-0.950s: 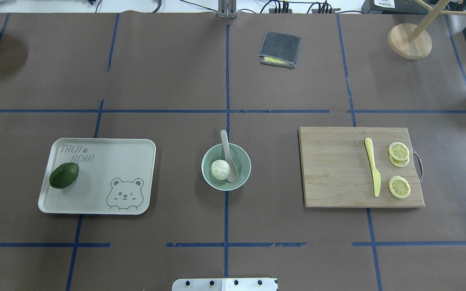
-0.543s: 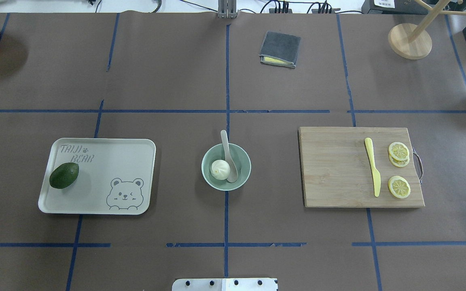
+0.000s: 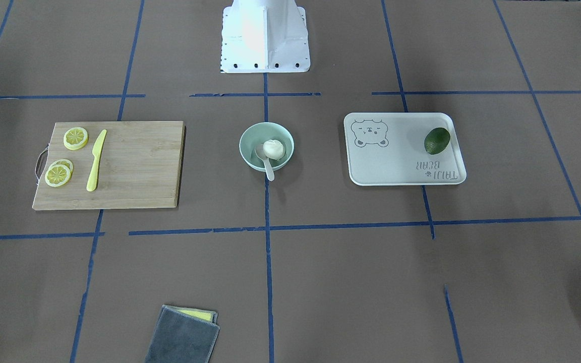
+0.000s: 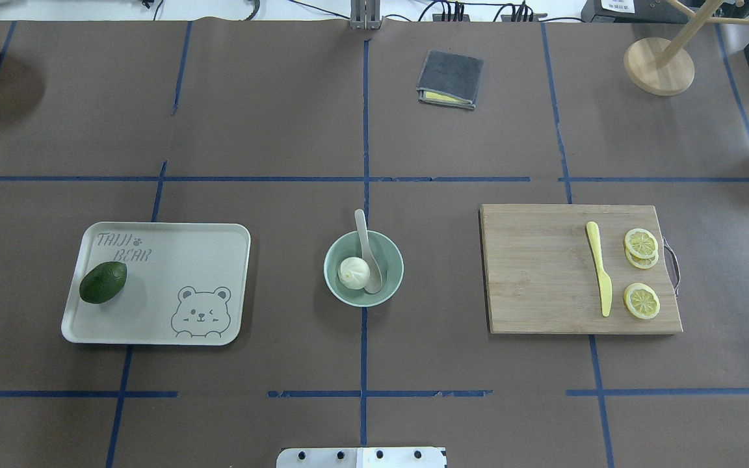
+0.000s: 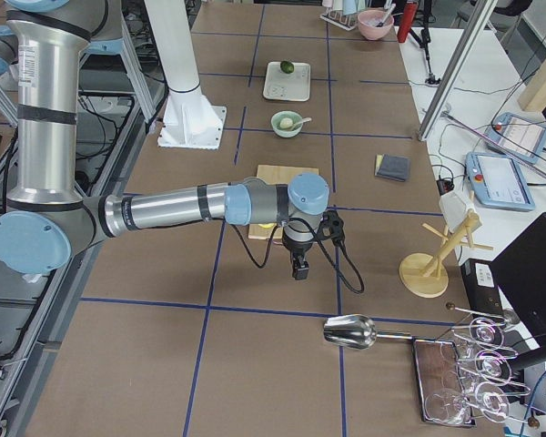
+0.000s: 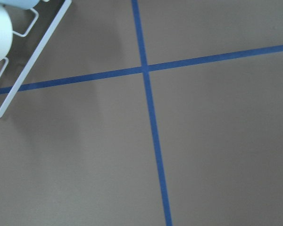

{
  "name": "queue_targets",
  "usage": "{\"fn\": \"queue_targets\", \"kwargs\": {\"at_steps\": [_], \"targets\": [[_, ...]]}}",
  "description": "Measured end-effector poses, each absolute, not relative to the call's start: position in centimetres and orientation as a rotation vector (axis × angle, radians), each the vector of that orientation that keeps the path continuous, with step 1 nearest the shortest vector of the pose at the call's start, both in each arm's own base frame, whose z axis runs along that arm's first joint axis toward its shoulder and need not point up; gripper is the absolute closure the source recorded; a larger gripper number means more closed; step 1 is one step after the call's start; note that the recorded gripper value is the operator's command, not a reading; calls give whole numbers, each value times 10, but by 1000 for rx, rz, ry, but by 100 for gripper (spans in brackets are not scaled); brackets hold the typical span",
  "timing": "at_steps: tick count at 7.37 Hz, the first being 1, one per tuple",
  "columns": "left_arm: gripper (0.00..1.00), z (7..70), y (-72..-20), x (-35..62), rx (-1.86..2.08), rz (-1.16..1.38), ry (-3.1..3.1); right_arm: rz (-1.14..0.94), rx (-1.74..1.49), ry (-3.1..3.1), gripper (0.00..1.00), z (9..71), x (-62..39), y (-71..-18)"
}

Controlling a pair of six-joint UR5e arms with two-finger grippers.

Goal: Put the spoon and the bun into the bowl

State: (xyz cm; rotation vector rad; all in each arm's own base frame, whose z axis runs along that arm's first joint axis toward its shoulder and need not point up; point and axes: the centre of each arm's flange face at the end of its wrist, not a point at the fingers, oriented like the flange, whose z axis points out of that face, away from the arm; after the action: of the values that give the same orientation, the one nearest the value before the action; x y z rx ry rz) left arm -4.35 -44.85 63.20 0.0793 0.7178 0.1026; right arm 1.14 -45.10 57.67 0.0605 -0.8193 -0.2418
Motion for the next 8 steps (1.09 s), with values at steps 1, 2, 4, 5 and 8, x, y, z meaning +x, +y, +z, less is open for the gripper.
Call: {"fn": "queue_targets", "kwargs": {"at_steps": [1, 2, 4, 5, 8], "targets": [[0, 631, -447, -49, 87, 92, 716, -242, 62, -819, 0, 576, 11, -452], [0, 629, -445, -52, 93, 86, 723, -241, 60, -820, 0, 577, 11, -452], [0, 629, -439, -50, 85, 81, 775, -230, 32, -834, 0, 590, 10, -451], [0, 630, -437, -49, 83, 81, 789, -226, 23, -843, 0, 595, 10, -450], [0, 631, -435, -49, 82, 82, 795, -211, 25, -838, 0, 602, 20, -450]]}}
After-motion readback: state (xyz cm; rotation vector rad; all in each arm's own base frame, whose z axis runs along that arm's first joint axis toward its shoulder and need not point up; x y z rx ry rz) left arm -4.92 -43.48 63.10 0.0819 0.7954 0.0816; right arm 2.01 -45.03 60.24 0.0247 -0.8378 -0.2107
